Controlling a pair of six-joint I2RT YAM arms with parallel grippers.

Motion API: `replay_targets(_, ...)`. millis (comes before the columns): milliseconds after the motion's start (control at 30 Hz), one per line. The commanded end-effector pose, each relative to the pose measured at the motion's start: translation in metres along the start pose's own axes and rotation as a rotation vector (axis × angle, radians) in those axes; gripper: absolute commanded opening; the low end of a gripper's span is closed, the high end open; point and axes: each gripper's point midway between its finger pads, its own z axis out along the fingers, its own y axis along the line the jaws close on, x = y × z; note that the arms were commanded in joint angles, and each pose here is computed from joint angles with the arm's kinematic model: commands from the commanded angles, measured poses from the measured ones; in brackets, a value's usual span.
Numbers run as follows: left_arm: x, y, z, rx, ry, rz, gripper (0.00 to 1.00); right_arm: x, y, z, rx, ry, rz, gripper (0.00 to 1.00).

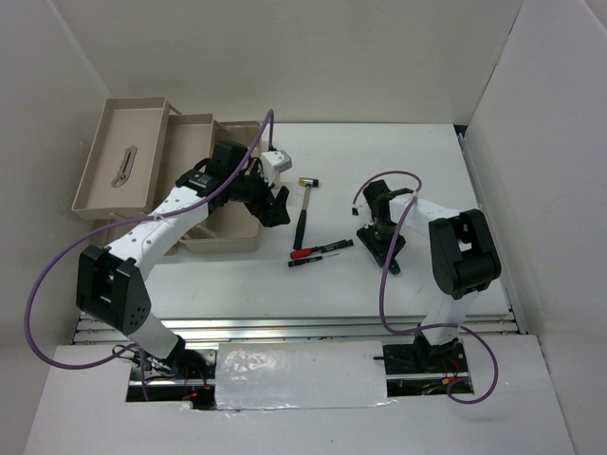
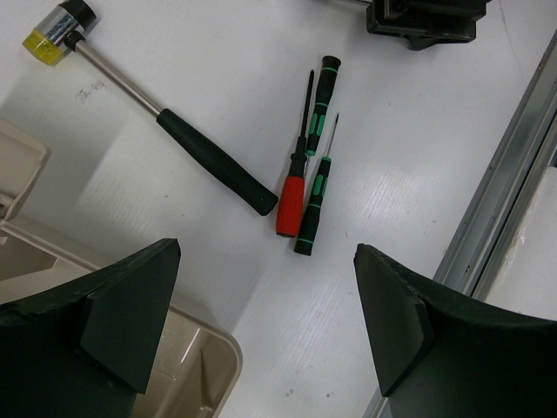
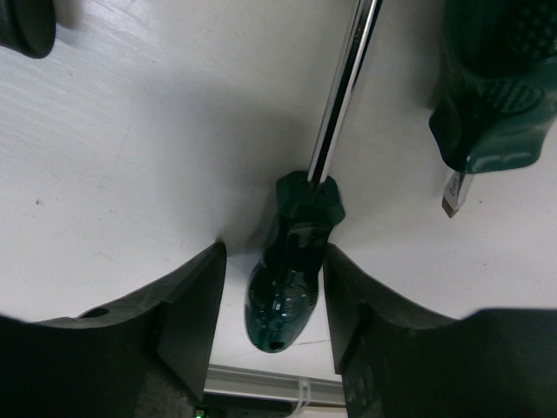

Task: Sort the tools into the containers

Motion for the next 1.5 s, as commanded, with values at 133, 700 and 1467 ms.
replay_targets(133,-0.019,0.004,-0.021,-0.011,-0.148,-0.062,0.96,-0.029,-0.002,-0.003,0.001,-0.068,0.025,0.14)
replay_targets(700,-0.085,0.001,-0.126,0.170,-0.589,-0.306,0.98,-0.159,0.073,-0.263,-0.521,-0.828,0.014,0.00)
replay_targets(1467,-0.039,0.091,-0.340,-0.814,-0.801,-0.451,0.99,-0.353,0.294,-0.359,-0.787,-1.161,0.187,0.00)
